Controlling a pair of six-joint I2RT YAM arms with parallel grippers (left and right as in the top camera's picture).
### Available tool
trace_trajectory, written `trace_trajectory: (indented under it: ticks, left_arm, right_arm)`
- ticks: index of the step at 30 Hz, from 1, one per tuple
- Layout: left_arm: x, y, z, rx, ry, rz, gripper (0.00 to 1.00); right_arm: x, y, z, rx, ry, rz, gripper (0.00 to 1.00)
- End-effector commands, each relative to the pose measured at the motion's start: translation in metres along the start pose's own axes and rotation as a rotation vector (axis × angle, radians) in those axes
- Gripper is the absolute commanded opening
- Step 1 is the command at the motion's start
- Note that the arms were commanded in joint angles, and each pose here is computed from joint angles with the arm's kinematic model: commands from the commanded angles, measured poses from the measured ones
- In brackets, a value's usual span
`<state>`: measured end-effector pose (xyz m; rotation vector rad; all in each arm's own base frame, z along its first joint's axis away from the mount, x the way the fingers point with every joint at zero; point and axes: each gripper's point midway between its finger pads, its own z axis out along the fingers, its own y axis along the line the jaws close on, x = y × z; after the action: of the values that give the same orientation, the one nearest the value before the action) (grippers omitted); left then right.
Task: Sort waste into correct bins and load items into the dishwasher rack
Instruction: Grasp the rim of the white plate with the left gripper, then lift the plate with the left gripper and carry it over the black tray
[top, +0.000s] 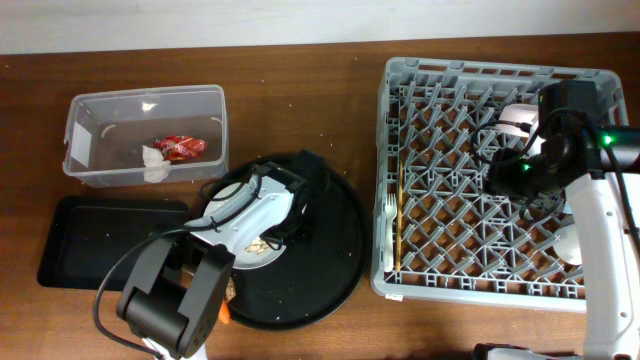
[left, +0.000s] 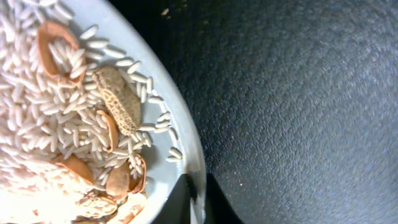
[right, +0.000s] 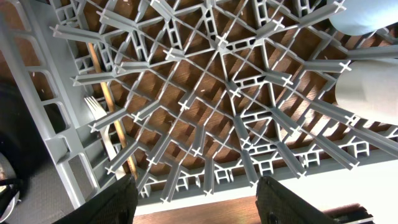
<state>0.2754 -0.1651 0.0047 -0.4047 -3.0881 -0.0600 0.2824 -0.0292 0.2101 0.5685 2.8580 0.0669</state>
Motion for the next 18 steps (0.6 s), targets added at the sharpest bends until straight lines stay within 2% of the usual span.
trace_trajectory:
  ticks: [1,6,12,16,18]
  left_arm:
    - [0.008,0.0,0.011,-0.007,0.047,-0.004,0.01]
    - [-0.002,0.012,-0.013,-0.092,0.04,-0.001,0.01]
    - [-0.013,0.01,-0.044,-0.093,0.034,0.001,0.01]
    - [-0.012,0.011,-0.052,-0.097,0.045,-0.002,0.01]
    - [-0.007,0.02,-0.053,-0.15,0.056,-0.05,0.01]
  right_arm:
    - [-0.002,0.0,-0.005,-0.009,-0.016,-0.001,0.65]
    - [-0.002,0.0,-0.005,-0.008,-0.016,-0.001,0.65]
    - [-0.002,0.0,-0.005,-0.008,-0.017,-0.004,0.65]
    - [-0.002,0.0,-0.005,-0.008,-0.017,-0.004,0.65]
    - [-0.002,0.0,-0.005,-0.008,-0.016,-0.004,0.65]
